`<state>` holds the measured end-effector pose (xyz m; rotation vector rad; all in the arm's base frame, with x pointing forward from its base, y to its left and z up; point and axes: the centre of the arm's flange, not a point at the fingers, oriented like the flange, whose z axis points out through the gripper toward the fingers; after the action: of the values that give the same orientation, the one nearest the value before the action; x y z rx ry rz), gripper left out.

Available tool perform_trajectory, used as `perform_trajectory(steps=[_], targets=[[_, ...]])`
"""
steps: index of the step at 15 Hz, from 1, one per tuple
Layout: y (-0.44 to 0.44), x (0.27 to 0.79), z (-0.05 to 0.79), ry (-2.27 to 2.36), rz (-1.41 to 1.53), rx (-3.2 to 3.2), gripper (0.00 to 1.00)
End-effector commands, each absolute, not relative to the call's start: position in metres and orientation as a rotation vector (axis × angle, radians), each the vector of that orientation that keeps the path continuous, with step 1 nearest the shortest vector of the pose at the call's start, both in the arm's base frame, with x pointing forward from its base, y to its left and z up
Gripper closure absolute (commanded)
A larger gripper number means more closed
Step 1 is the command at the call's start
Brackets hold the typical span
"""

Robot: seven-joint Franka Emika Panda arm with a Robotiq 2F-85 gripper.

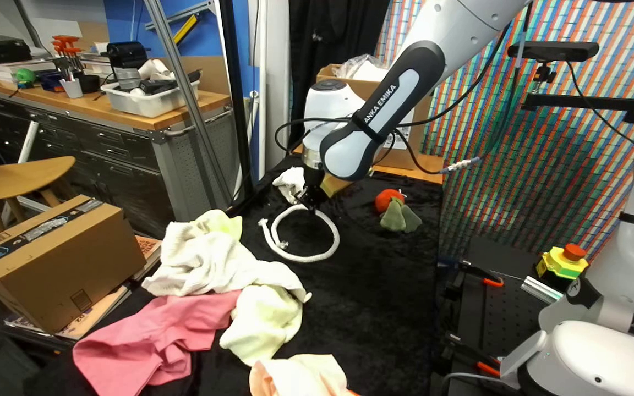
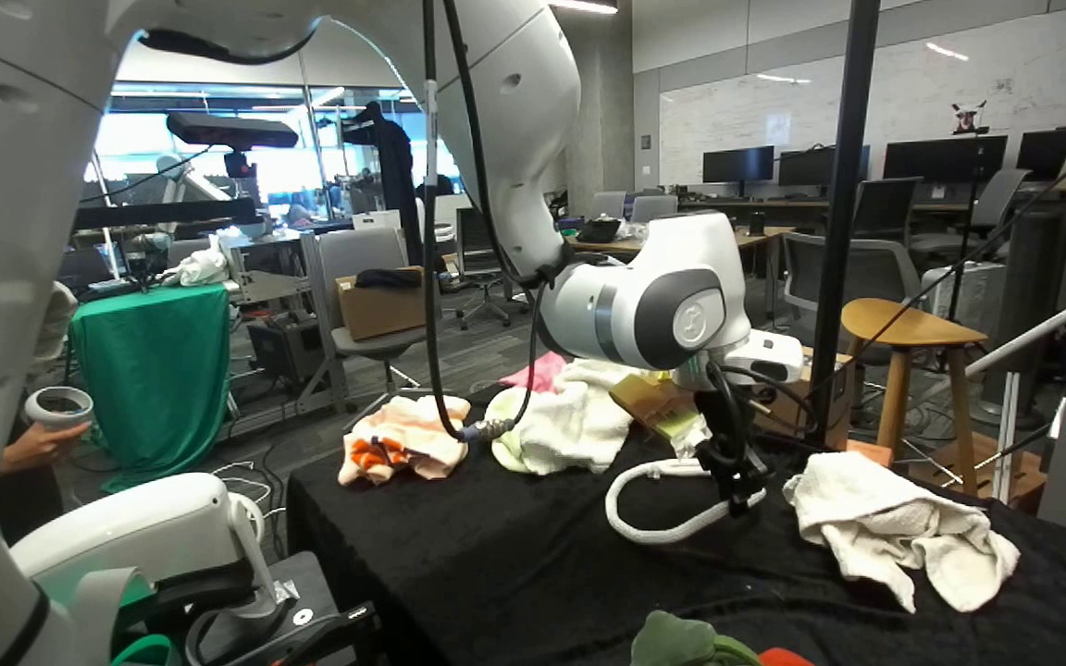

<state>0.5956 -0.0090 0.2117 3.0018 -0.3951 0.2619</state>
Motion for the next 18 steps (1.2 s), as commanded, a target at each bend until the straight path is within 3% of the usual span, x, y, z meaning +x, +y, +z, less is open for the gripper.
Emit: perform_trajectory(steps=[1,18], targets=[[0.002,0.585,0.238,-0.34,0.344,3.011,0.94],[0.117,0.543,0.405,0.016,0.74,3.038,0.96]])
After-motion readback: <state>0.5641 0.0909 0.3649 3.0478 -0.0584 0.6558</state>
